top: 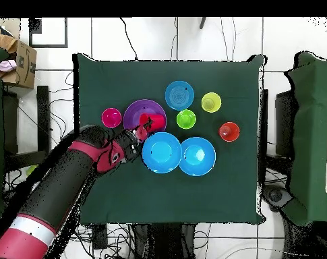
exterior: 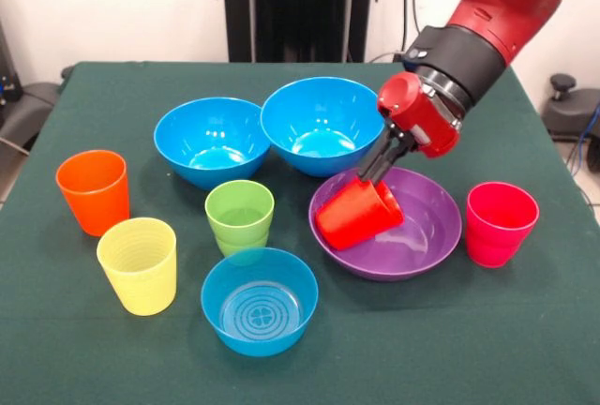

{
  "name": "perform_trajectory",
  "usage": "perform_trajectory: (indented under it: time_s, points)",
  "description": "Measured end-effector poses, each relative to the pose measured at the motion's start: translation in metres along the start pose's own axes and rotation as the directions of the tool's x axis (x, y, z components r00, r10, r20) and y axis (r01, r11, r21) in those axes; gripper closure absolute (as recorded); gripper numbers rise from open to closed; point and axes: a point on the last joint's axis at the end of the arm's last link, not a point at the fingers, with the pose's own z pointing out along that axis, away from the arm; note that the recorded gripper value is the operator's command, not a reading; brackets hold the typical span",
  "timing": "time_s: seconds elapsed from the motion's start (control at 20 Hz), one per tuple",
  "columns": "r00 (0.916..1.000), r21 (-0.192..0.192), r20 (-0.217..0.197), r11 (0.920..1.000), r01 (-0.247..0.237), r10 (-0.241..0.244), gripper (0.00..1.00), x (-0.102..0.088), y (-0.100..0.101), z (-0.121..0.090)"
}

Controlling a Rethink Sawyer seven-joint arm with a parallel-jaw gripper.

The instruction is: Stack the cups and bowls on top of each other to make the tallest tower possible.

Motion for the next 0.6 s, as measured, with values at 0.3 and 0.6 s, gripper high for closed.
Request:
perform_trajectory:
  time_s: [0.3, 0.6]
  points:
    - [0.9825, -0.089, -0.076, 0.9803, -0.176, 0.170, 1.00, -0.004, -0.025, 0.009]
    - [0.9345, -0.161, -0.157, 0.9254, -0.343, 0.319, 1.00, -0.008, -0.051, 0.024]
